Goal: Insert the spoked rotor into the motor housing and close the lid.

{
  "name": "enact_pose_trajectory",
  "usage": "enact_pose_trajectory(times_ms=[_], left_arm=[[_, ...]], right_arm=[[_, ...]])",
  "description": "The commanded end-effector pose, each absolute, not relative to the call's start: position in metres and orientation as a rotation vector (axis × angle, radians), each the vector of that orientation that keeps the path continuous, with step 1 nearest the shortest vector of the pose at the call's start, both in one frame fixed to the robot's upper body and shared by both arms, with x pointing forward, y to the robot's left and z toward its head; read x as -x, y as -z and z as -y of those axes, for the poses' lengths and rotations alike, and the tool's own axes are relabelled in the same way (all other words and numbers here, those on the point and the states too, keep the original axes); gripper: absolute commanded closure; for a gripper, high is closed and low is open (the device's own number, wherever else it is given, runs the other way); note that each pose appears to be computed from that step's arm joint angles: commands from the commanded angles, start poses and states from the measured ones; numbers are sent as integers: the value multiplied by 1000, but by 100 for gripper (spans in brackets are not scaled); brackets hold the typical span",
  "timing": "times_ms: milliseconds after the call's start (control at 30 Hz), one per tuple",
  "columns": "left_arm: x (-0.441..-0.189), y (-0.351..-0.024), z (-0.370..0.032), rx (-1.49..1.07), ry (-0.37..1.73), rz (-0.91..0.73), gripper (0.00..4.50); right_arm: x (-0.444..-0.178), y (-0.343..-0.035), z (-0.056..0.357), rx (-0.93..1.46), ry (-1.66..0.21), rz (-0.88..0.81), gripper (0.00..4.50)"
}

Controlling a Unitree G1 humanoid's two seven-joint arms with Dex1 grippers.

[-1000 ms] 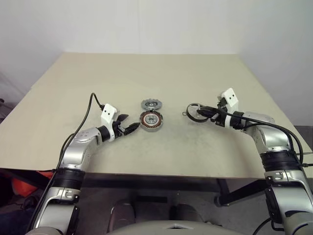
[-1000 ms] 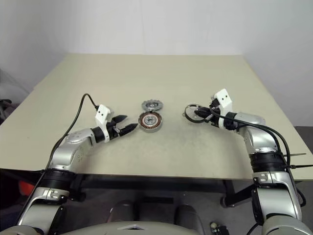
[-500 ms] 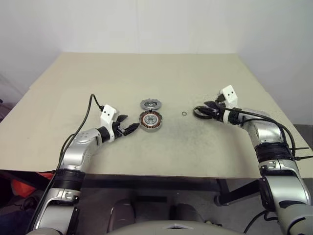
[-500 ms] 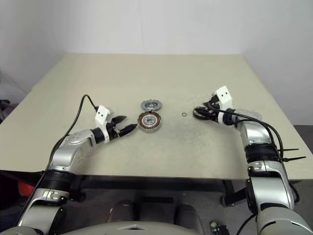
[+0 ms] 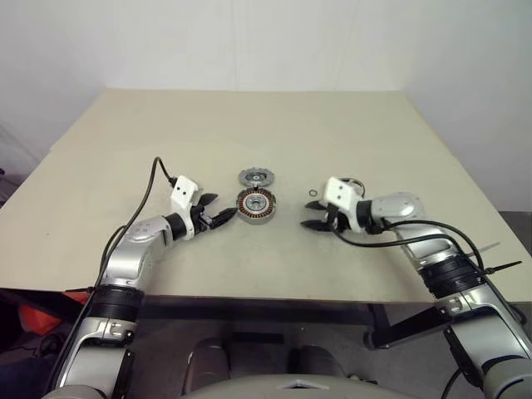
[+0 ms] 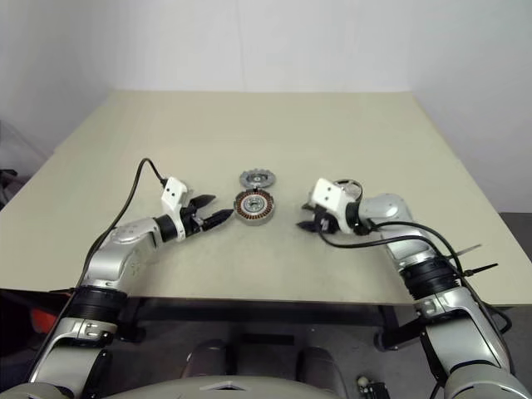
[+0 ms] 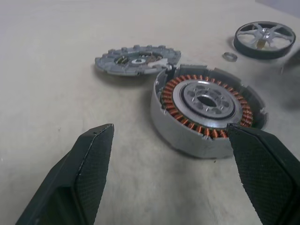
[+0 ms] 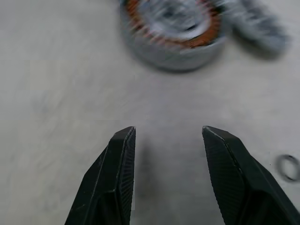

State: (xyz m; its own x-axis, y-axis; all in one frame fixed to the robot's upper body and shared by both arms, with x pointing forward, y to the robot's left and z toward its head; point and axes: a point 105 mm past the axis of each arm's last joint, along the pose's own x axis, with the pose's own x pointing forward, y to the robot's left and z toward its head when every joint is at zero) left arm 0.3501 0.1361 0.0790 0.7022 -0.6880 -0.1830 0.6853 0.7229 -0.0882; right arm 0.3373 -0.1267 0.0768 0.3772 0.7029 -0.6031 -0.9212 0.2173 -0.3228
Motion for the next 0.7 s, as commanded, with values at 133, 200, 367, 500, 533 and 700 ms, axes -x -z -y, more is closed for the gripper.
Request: enact_pose_trajectory(times_ms=[133,200,367,500,533,700], left_arm=[[-355,-91,-136,-7,767,-171,42],[-353,-90,-138,-4,759,-173,42],[-351,-87,-142,0,742,-179,42],[-350,-88,-143,-1,735,-179,42],[-350,-88,-144,-1,734,-179,42],[-349,-86,-143,1,732,-185,42]], right_arm=[[-359,-104,104,897,-1208,-227,221],[-362,-104,99,923,-1226,-216,221],[-360,-102,81,963,-1301,-181,221],[-361,-98,69,992,-1331,-167,221],[-363,-98,67,1000,-1331,-162,221],[-366,-100,57,1025,-1345,-133,221]])
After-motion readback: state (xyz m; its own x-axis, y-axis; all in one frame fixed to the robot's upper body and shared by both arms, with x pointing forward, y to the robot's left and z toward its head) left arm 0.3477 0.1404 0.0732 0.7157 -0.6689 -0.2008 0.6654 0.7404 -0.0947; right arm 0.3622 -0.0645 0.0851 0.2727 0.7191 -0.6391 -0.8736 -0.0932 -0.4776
